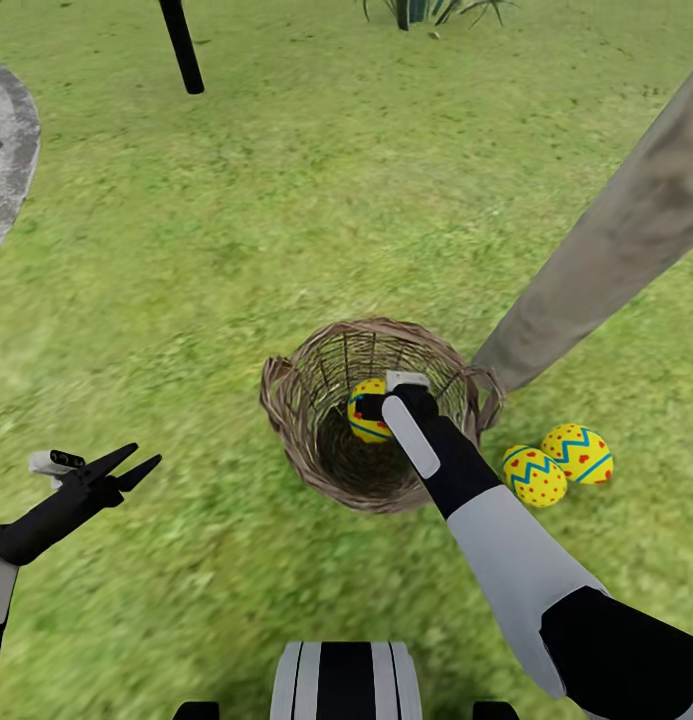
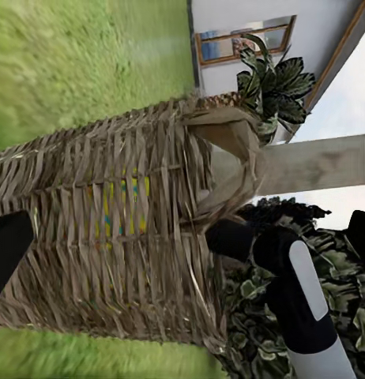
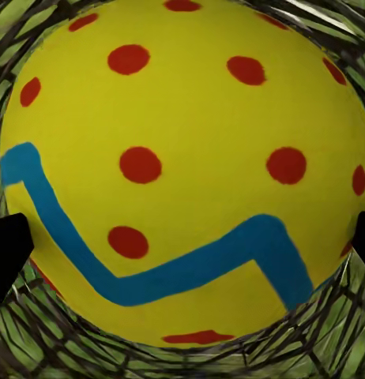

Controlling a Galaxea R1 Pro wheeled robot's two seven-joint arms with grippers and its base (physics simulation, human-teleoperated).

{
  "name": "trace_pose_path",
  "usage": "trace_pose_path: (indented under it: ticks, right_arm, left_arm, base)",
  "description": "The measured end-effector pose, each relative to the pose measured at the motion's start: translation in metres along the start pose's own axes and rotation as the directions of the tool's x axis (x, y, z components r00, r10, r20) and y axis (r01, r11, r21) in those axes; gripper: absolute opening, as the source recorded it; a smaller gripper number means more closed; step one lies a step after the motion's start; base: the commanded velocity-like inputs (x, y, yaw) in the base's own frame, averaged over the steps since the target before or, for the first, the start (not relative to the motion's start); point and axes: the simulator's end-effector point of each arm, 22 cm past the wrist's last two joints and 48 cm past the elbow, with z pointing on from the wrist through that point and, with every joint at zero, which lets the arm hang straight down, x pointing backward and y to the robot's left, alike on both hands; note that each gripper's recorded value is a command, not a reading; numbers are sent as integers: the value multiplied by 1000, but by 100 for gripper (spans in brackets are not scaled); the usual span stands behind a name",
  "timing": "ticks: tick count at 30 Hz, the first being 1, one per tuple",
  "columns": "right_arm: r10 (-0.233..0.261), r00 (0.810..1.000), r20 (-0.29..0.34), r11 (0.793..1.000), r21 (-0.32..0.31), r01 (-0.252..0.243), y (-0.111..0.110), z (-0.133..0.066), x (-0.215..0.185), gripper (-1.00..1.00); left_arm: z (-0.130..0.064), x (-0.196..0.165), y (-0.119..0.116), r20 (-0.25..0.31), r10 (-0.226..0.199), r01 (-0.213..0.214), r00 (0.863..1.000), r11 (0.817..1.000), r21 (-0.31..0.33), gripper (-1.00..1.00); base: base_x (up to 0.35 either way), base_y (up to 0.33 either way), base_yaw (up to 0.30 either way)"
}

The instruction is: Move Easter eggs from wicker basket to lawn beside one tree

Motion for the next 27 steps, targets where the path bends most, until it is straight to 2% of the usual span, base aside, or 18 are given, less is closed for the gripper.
trace_pose_path:
  ticks: [4,7,11,15,20,21,27]
  right_arm:
    - [-24,999,-24,1000,-4,24,1,-9,1,-100]
    - [-52,997,-48,998,22,53,-11,-4,9,-100]
    - [-80,995,-63,995,49,83,-24,-7,13,-100]
    - [-84,995,-50,995,52,86,-25,-16,7,-100]
    - [-85,996,-30,995,52,87,-23,-27,-3,-100]
    - [-86,996,-26,995,52,87,-23,-29,-5,-100]
    - [-87,996,-2,995,52,87,-21,-43,-16,-100]
  left_arm:
    - [0,-3,-8,3,10,-10,1000,1000,10,100]
    - [1,7,-9,5,-12,11,1000,1000,29,100]
    - [1,15,-14,22,-30,29,999,999,46,100]
    - [6,16,-27,42,-39,36,998,995,89,100]
    - [5,9,-42,63,-32,24,997,992,127,100]
    - [4,3,-52,87,-37,22,996,986,163,100]
    - [4,-1,-68,85,-22,6,996,983,183,100]
  base:
    - [-146,0,0]
    - [0,0,0]
    - [0,0,0]
    - [0,0,0]
    - [0,0,0]
    - [0,0,0]
    - [0,0,0]
